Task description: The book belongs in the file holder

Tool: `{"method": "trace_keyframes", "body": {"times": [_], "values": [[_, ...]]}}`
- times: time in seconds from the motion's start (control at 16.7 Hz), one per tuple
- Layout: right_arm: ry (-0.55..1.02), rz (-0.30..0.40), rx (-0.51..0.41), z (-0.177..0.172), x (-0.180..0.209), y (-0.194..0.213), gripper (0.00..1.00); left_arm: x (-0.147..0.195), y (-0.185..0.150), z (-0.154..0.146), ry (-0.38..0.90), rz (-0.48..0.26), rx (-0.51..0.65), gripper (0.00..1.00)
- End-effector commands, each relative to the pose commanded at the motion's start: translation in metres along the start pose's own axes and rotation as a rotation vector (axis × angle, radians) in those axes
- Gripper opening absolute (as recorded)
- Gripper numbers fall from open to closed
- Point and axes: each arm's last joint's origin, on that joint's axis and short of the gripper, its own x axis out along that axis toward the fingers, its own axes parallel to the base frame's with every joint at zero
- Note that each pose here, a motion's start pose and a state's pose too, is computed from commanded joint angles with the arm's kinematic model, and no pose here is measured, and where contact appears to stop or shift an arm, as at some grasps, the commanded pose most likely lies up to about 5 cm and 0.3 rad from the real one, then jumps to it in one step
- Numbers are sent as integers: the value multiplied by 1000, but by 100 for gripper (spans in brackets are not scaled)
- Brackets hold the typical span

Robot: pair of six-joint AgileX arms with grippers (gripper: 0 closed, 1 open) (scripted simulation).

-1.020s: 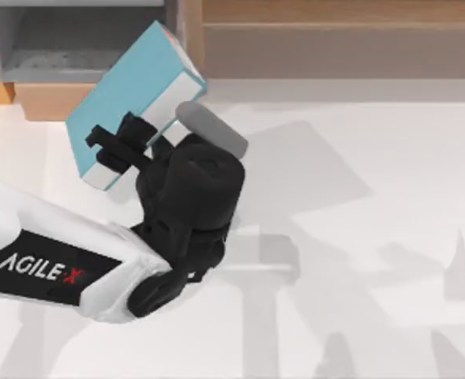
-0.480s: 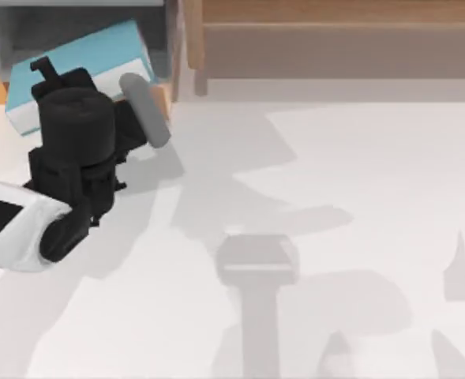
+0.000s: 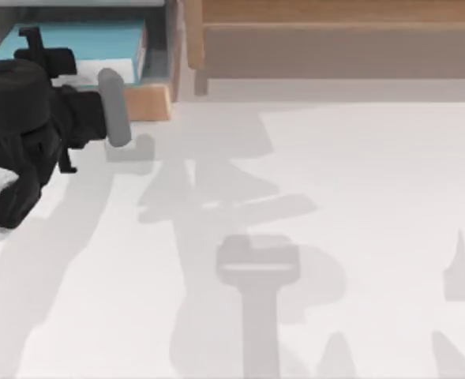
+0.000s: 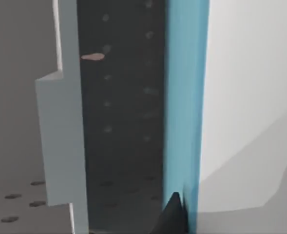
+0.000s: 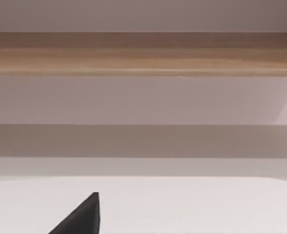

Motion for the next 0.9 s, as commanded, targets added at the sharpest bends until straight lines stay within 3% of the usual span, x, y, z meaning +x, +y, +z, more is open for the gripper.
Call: {"method": "trace_keyframes", "body": {"times": [0.48, 0.9], "values": [[0, 0, 0, 0, 0, 0, 100, 2, 0, -2, -17, -3, 21, 0], [0, 0, 0, 0, 0, 0, 100, 31, 3, -2, -14, -2, 19, 0]]}}
